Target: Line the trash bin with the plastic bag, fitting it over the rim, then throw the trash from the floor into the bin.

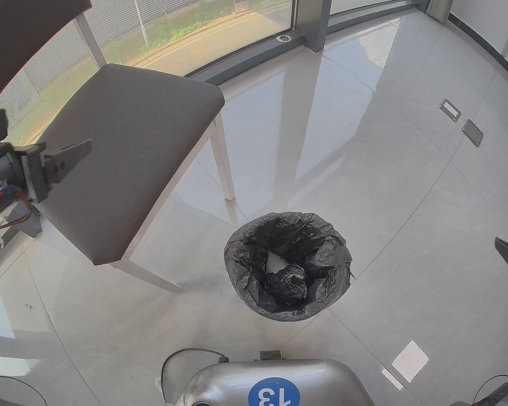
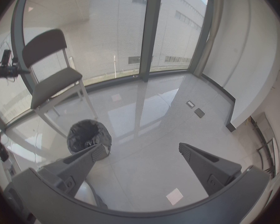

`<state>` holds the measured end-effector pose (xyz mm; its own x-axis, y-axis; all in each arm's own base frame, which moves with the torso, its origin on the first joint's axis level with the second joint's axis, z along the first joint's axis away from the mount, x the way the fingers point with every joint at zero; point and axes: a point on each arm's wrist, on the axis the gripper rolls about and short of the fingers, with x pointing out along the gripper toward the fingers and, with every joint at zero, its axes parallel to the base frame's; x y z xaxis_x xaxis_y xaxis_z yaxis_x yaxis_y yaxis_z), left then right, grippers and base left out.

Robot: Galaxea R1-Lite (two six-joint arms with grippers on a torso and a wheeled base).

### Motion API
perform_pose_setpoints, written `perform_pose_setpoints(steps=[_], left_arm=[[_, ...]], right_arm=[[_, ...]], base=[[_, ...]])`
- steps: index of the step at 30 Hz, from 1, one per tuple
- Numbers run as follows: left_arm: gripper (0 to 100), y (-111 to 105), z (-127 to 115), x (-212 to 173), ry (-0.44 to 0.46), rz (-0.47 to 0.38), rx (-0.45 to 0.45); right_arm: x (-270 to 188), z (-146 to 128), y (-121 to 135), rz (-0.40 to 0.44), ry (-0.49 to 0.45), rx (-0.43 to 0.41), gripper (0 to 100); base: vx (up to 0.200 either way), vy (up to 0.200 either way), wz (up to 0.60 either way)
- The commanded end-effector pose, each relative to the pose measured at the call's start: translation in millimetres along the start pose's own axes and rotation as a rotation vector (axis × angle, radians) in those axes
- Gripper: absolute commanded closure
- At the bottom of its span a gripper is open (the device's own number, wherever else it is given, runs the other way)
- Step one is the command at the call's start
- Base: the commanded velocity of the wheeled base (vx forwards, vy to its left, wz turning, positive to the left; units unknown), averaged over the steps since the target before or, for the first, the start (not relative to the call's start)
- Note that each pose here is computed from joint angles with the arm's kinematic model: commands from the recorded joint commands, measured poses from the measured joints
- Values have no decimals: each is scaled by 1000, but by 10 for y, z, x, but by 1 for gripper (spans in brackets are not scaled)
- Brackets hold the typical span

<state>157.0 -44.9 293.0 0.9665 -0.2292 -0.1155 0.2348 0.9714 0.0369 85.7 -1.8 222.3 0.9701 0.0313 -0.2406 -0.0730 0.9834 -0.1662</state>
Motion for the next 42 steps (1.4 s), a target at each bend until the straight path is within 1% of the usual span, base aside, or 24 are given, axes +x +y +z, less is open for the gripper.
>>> perform_pose_setpoints(steps=[1,3,5,7,8,10,11,12,14,16,18,19,21,25,28,30,32,33,34,35,36,38,40,42], left_arm=[[0,132,248,-1328,-76,166,40],[0,107,193,-1581,-63,194,44],[0,81,116,-1820,-64,258,59],[0,48,38,-2045,-106,296,68],[0,29,-6,-2157,-132,306,69],[0,-5,-110,-2354,-154,317,70],[0,-17,-143,-2408,-152,323,71],[0,-46,-213,-2532,-145,345,70],[0,-104,-307,-2736,-144,399,66],[0,-160,-408,-2883,-138,436,64],[0,-196,-472,-2965,-142,451,63],[0,-250,-556,-3074,-153,472,62],[0,-307,-659,-3177,-154,489,62],[0,-421,-832,-3293,-127,532,60],[0,-488,-931,-3327,-135,551,60],[0,-503,-966,-3336,-141,551,60],[0,-499,-1028,-3356,-156,545,61],[0,-500,-1036,-3358,-153,545,59],[0,-498,-1031,-3353,-156,544,50],[0,-500,-1032,-3356,-159,542,51],[0,-497,-1036,-3344,-155,540,49],[0,-483,-1050,-3309,-144,538,47],[0,-469,-1060,-3259,-134,533,47],[0,-447,-1060,-3186,-136,517,47]], right_arm=[[-1015,37,76,-22,-287,113,0],[-1148,-48,105,-17,-318,128,0],[-1271,-167,138,-11,-337,136,0],[-1380,-272,160,4,-358,144,0],[-1419,-336,165,23,-364,158,0],[-1477,-457,161,70,-375,177,0],[-1488,-496,157,83,-377,181,0],[-1515,-592,150,107,-388,181,0],[-1543,-741,144,125,-403,183,0],[-1572,-867,153,113,-415,187,0],[-1548,-922,160,102,-392,189,0],[-1477,-988,178,89,-344,194,0],[-1403,-1052,197,77,-303,199,0],[-1301,-1138,217,84,-262,198,0],[-1181,-1241,239,82,-222,198,0],[-1138,-1264,244,78,-226,199,0],[-1012,-1333,261,74,-255,203,0],[-992,-1349,265,74,-255,204,0],[-882,-1440,284,65,-264,202,0],[-869,-1452,286,62,-263,203,0],[-730,-1592,304,12,-283,194,0],[-726,-1565,297,-7,-339,211,0],[-718,-1587,299,-12,-316,216,0],[-719,-1588,298,-15,-312,215,0]], base=[[0,0,0],[0,0,0],[0,0,0],[0,0,0],[0,0,0],[0,0,0],[0,0,0],[0,0,0],[0,0,0],[0,0,0],[0,0,0],[0,0,0],[0,0,0],[0,0,0],[0,0,0],[0,0,0],[0,0,0],[0,0,0],[0,0,0],[0,0,0],[0,0,0],[0,0,0],[0,0,0],[0,0,0]])
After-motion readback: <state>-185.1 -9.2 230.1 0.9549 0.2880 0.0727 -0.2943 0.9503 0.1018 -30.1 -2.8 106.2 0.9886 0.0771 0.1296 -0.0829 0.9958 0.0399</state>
